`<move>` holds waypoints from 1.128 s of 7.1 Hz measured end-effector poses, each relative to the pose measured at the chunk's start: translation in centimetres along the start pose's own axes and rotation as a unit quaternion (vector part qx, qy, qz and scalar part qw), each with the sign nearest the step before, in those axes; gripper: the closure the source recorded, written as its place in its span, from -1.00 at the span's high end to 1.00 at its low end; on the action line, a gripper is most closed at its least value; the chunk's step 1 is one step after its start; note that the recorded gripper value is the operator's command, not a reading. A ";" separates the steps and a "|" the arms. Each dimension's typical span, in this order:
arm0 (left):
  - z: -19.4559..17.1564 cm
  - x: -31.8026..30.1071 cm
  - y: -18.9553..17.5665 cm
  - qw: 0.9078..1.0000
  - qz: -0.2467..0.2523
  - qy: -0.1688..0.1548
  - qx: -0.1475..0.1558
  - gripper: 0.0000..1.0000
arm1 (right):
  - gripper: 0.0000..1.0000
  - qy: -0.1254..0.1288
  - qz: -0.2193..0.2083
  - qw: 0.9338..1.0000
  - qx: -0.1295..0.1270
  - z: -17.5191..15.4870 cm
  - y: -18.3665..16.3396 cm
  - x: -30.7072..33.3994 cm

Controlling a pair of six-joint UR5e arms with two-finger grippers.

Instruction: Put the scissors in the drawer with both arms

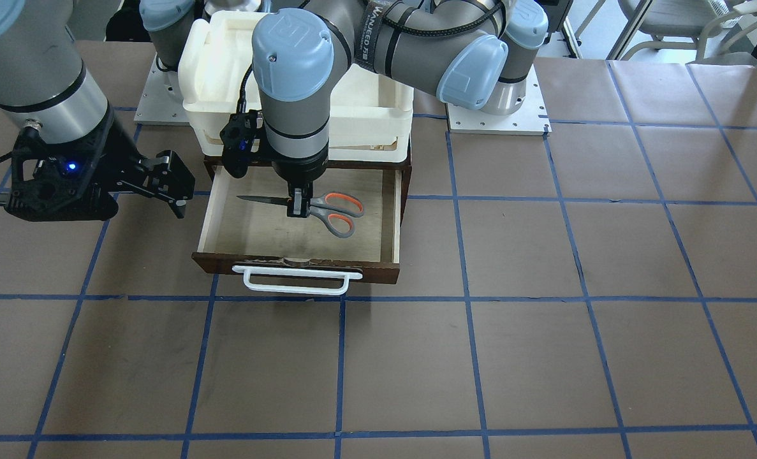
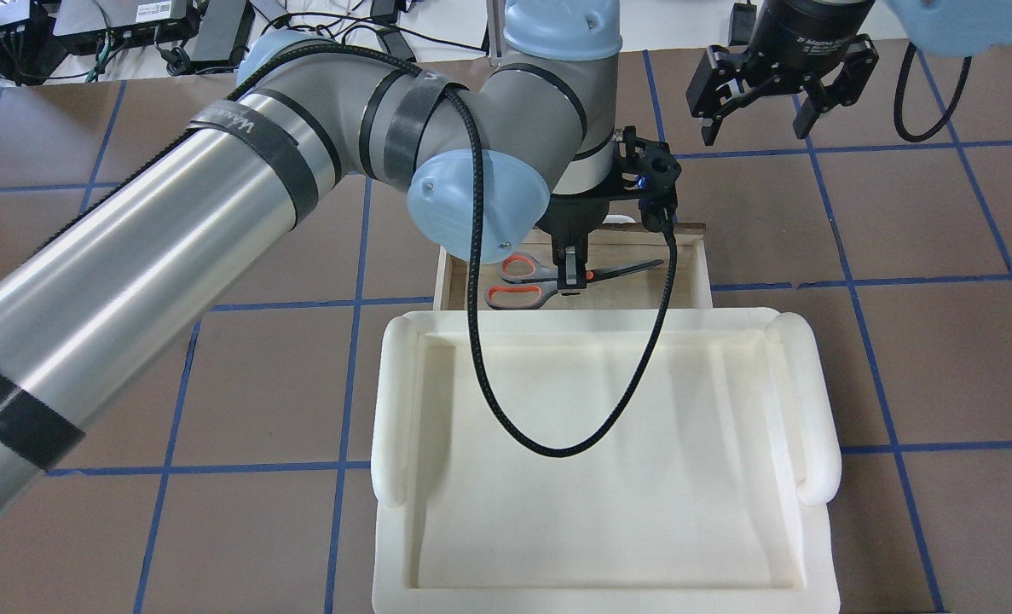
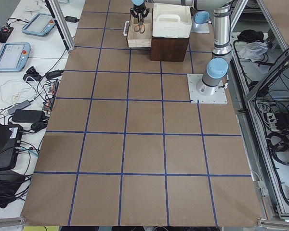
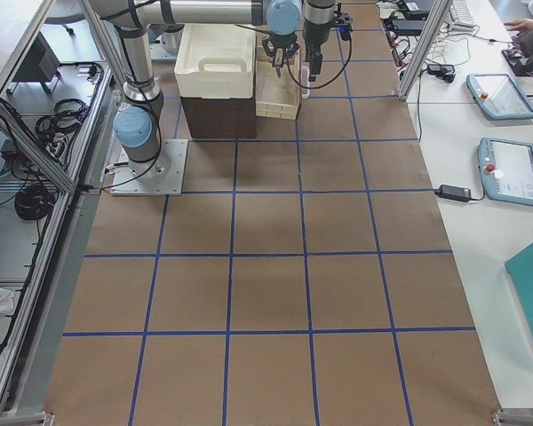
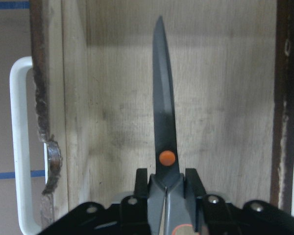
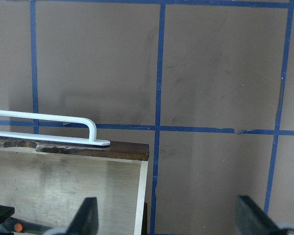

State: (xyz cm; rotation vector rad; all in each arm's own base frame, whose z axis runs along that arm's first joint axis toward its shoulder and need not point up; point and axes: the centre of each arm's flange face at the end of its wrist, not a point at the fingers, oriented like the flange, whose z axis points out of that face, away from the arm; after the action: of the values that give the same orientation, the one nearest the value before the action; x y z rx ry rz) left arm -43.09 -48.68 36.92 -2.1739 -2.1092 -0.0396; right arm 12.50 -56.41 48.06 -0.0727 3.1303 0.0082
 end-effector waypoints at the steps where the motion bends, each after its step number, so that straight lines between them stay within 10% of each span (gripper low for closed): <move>1: 0.4 0.1 -0.3 1.000 0.001 0.006 0.003 -0.88 | 1.00 0.002 0.001 1.000 -0.002 0.2 0.0 0.1; 6: 1.6 1.0 -0.7 0.999 0.004 0.037 -0.011 -0.65 | 1.00 0.004 0.002 1.000 -0.003 0.3 0.1 0.2; 7: 1.4 1.2 -0.7 0.999 0.005 0.036 -0.009 0.81 | 1.00 0.004 0.001 1.000 -0.004 0.3 0.1 0.2; 8: 1.3 1.3 -0.8 0.999 0.006 0.036 -0.009 0.86 | 1.00 0.004 0.001 1.000 -0.003 0.3 0.1 0.2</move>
State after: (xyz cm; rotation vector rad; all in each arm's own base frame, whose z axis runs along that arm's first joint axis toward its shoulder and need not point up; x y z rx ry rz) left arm -43.97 -47.27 35.76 -2.1600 -2.0645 -0.1342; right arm 12.28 -56.35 47.77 -0.0695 3.1383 0.0188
